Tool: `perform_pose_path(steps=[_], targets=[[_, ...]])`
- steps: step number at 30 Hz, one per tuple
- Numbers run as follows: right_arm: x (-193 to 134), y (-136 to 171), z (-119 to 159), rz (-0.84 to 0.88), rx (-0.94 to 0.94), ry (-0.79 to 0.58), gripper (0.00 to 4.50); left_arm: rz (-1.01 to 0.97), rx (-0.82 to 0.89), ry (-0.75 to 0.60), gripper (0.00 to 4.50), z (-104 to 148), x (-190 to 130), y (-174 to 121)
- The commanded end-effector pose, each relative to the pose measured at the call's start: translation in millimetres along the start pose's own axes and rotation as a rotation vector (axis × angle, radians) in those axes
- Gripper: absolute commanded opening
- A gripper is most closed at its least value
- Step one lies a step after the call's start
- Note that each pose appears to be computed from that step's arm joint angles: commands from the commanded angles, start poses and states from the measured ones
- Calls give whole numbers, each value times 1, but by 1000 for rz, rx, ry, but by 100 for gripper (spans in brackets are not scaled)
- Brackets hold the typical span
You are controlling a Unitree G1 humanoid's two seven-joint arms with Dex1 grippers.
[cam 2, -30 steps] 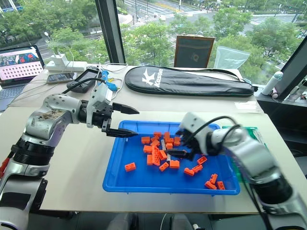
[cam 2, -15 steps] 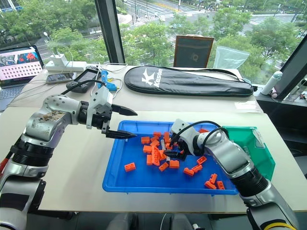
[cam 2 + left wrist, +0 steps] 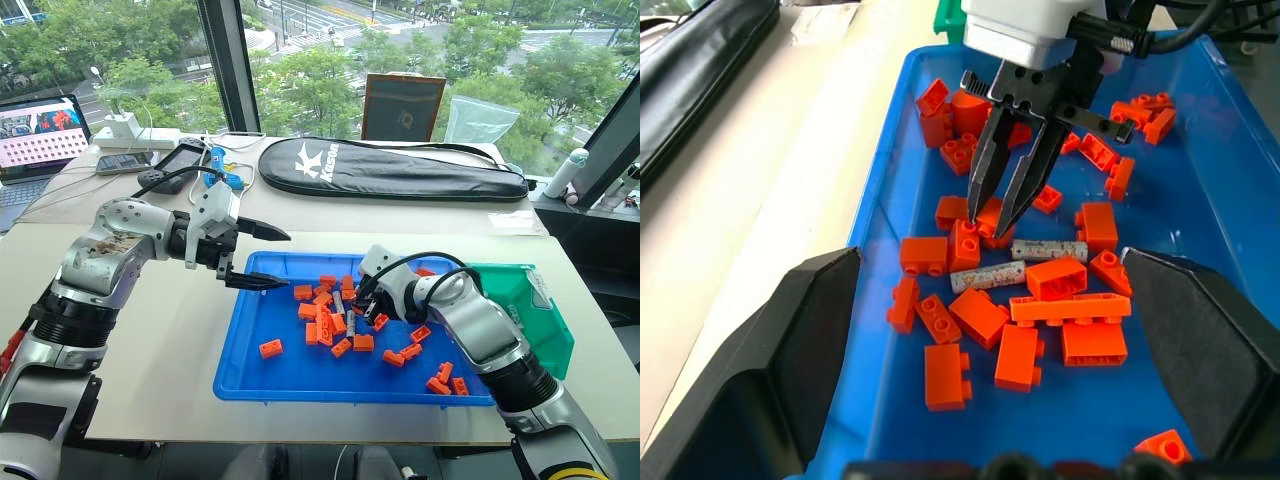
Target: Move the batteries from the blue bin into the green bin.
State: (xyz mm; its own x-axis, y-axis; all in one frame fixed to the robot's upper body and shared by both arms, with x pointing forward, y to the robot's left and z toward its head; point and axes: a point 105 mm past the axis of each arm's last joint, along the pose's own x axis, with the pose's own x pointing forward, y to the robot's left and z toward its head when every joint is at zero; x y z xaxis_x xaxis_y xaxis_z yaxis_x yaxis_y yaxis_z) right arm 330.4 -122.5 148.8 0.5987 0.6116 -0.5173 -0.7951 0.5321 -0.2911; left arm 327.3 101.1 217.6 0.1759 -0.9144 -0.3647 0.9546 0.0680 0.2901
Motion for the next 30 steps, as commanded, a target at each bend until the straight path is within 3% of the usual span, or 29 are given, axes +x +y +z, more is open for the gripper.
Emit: perform_pose_path(steps=[1,10,11,16,18,20,24,30], targets=[[-33,-28,2,-118,-31,21,39,2,47,-16,450,10,1,2],[-48,-53,-17,-271,30,40,39,-26,53,-48,450,17,9,1],[-47,-52,-15,-267,23,38,140,-28,54,-45,450,17,10,1],[-45,-50,3,-277,-10,-19,289,-33,53,-31,450,13,10,0],[-38,-42,18,-242,38,-107,289,-34,53,-28,450,12,12,-1],[-25,-11,25,-93,34,-134,289,-39,54,-28,450,12,14,-3],[-11,36,23,127,32,-112,289,-37,56,-25,450,13,13,-2],[-4,52,12,196,6,-58,289,-27,61,-16,450,12,11,-2]])
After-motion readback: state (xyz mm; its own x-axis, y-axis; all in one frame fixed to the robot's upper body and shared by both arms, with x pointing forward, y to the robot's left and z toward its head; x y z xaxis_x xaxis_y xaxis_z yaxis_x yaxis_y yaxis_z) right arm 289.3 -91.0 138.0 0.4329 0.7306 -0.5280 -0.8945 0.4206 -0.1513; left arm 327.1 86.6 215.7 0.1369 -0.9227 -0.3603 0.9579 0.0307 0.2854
